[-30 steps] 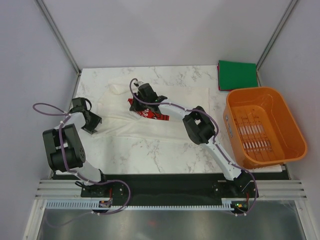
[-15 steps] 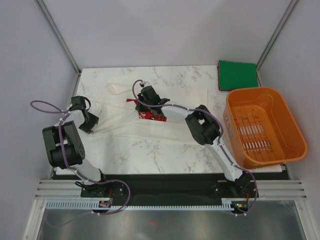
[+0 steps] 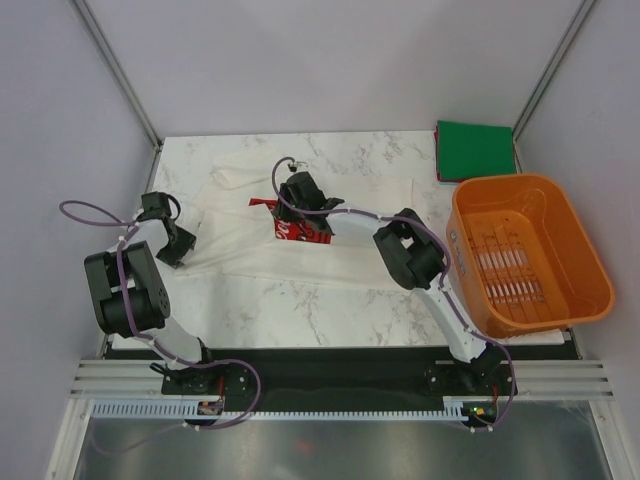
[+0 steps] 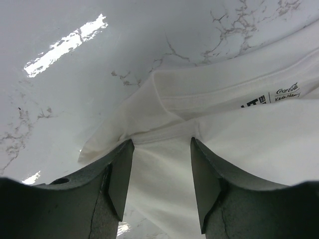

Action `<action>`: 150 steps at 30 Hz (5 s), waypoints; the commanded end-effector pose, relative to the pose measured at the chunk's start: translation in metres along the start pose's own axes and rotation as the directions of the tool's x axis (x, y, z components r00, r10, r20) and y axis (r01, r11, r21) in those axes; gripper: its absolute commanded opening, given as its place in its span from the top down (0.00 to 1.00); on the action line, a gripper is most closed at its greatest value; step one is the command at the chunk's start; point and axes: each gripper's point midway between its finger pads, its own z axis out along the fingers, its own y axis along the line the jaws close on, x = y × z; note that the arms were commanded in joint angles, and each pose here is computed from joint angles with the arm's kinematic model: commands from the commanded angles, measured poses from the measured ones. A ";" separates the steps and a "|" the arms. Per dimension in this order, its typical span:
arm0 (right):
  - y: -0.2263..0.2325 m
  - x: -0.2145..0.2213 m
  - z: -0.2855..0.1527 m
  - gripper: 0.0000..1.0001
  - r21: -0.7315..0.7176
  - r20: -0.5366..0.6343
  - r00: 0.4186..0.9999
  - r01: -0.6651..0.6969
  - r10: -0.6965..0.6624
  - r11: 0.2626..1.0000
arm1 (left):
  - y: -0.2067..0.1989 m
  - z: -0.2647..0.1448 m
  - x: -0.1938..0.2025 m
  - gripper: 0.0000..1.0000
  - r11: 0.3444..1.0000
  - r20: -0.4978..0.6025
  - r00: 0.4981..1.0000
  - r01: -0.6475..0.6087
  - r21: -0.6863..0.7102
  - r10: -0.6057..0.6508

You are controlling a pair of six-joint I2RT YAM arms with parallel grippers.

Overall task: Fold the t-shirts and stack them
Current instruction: Fold the tshirt

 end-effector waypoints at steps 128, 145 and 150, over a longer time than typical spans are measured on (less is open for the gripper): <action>-0.223 -0.184 -0.184 0.56 0.413 -0.037 0.989 0.145 -0.143 0.899 | -0.298 0.088 -0.098 0.68 0.759 0.245 0.865 -0.502 0.415 0.438; -0.298 -0.171 -0.162 0.54 0.445 -0.147 0.982 0.174 -0.120 0.878 | -0.349 -0.037 -0.122 0.98 0.609 0.417 0.822 -0.567 0.554 0.387; -0.312 -0.182 -0.152 0.57 0.497 -0.121 0.985 0.169 -0.124 0.851 | -0.355 -0.056 -0.120 0.98 0.571 0.413 0.832 -0.555 0.606 0.370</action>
